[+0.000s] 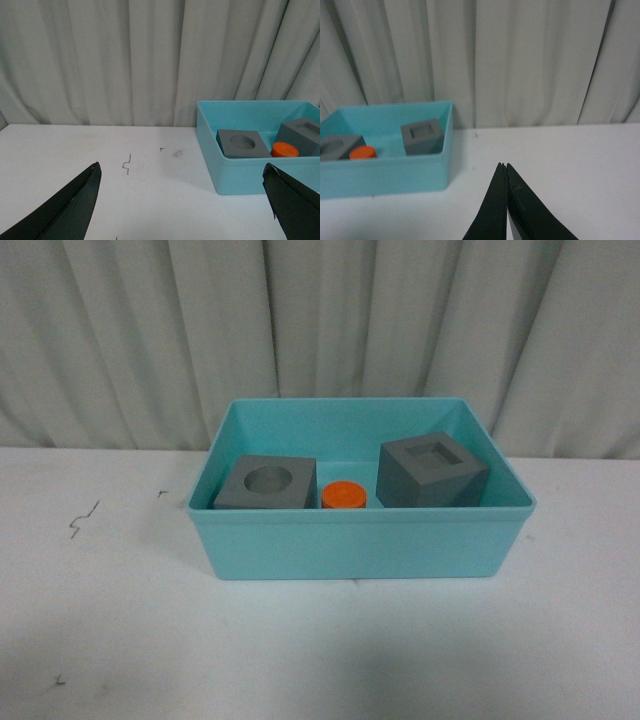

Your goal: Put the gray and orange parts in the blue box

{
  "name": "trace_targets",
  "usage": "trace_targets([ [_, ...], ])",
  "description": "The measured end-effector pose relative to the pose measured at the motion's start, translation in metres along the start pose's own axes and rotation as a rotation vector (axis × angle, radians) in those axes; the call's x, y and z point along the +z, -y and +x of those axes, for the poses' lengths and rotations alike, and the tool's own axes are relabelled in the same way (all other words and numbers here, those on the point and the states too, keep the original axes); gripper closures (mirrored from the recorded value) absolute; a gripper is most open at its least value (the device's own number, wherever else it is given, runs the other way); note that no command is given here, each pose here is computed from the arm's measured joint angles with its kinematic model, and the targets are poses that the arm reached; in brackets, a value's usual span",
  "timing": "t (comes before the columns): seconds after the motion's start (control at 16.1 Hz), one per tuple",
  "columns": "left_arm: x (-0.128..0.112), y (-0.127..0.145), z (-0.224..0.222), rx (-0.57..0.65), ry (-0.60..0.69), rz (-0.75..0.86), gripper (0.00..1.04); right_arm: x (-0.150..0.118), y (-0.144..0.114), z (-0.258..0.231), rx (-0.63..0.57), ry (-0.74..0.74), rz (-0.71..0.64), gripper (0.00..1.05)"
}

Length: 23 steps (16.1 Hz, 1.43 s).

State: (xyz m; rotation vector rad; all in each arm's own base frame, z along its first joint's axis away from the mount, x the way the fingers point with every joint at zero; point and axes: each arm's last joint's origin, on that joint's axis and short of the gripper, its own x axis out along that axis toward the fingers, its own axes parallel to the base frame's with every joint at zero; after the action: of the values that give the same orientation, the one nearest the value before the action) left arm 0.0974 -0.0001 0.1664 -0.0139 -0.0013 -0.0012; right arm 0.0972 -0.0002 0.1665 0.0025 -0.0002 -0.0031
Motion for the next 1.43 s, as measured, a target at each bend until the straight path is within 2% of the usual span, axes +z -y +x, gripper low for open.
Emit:
trace_targets([
  [0.37, 0.0000, 0.0000, 0.0000, -0.001, 0.000, 0.000, 0.07, 0.0004, -0.0001, 0.0000, 0.002, 0.004, 0.000, 1.03],
  [0.43, 0.0000, 0.0000, 0.0000, 0.000, 0.000, 0.000, 0.07, 0.0004, -0.0001, 0.0000, 0.002, 0.004, 0.000, 0.90],
  [0.56, 0.0000, 0.0000, 0.0000, 0.000, 0.000, 0.000, 0.07, 0.0004, -0.0001, 0.0000, 0.002, 0.004, 0.000, 0.14],
  [0.62, -0.0002, 0.0000, 0.0000, 0.000, -0.001, 0.000, 0.07, 0.0004, -0.0001, 0.0000, 0.002, 0.004, 0.000, 0.06],
  [1.43, 0.0000, 0.0000, 0.0000, 0.000, 0.000, 0.000, 0.07, 0.0004, -0.0001, 0.0000, 0.002, 0.004, 0.000, 0.06],
])
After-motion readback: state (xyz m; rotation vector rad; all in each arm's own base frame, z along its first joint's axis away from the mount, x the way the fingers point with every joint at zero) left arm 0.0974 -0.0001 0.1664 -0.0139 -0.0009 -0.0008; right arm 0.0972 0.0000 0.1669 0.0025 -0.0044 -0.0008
